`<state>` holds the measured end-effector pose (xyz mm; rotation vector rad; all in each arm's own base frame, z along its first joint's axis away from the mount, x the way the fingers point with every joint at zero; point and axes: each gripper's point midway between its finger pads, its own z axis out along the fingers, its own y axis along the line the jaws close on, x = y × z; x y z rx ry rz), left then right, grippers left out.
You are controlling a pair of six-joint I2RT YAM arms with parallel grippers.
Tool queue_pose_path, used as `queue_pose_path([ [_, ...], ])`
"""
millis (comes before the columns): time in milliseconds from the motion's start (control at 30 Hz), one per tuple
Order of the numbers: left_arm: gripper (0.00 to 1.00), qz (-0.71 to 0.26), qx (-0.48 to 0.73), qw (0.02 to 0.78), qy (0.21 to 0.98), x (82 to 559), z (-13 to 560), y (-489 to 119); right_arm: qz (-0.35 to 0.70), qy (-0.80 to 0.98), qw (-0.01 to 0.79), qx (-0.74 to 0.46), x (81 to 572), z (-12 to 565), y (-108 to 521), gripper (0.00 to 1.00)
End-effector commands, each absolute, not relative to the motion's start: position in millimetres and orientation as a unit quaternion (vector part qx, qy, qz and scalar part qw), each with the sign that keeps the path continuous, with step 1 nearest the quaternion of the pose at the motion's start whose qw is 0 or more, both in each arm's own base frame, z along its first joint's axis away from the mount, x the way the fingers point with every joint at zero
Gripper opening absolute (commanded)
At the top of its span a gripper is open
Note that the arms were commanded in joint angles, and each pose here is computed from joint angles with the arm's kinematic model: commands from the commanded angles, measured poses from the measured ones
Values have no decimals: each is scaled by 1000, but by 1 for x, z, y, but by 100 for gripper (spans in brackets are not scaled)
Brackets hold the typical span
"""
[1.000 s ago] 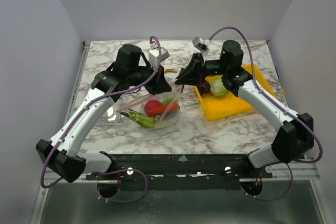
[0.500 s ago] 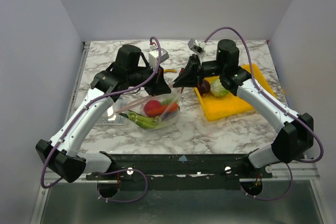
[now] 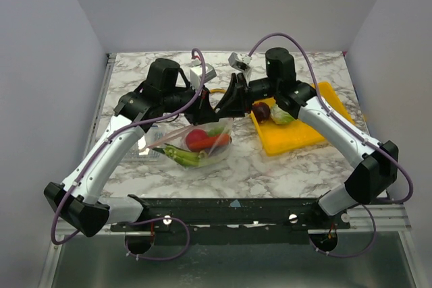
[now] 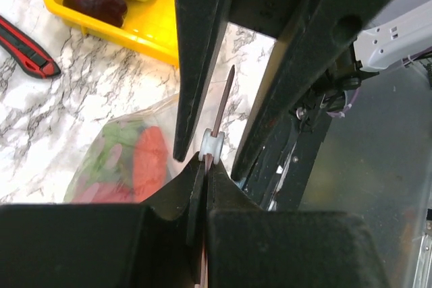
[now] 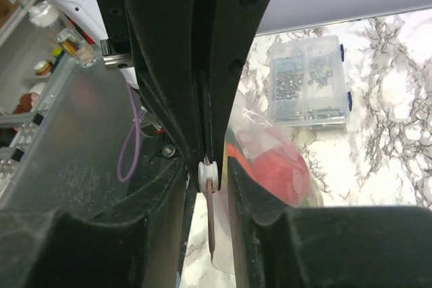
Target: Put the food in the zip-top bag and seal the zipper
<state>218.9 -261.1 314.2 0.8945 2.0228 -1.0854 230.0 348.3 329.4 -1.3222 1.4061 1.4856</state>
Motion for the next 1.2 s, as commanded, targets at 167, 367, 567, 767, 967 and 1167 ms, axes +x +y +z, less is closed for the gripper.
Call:
queue_pose_path([
  [167, 0, -423, 370, 364, 743, 214, 326, -265, 517, 596, 340, -511, 219, 321, 322, 45],
  [367, 0, -424, 371, 362, 742, 214, 326, -265, 501, 598, 338, -526, 220, 329, 318, 35],
  [567, 0, -425, 376, 362, 740, 213, 328, -266, 509, 584, 332, -538, 222, 338, 322, 13],
  [767, 0, -427, 377, 364, 737, 212, 330, -265, 513, 582, 314, -547, 221, 331, 323, 27],
  [967, 0, -425, 378, 363, 738, 211, 331, -265, 520, 572, 318, -548, 220, 332, 325, 7],
  [1167, 35, -438, 376, 360, 733, 208, 337, -267, 519, 585, 329, -529, 229, 330, 329, 0],
])
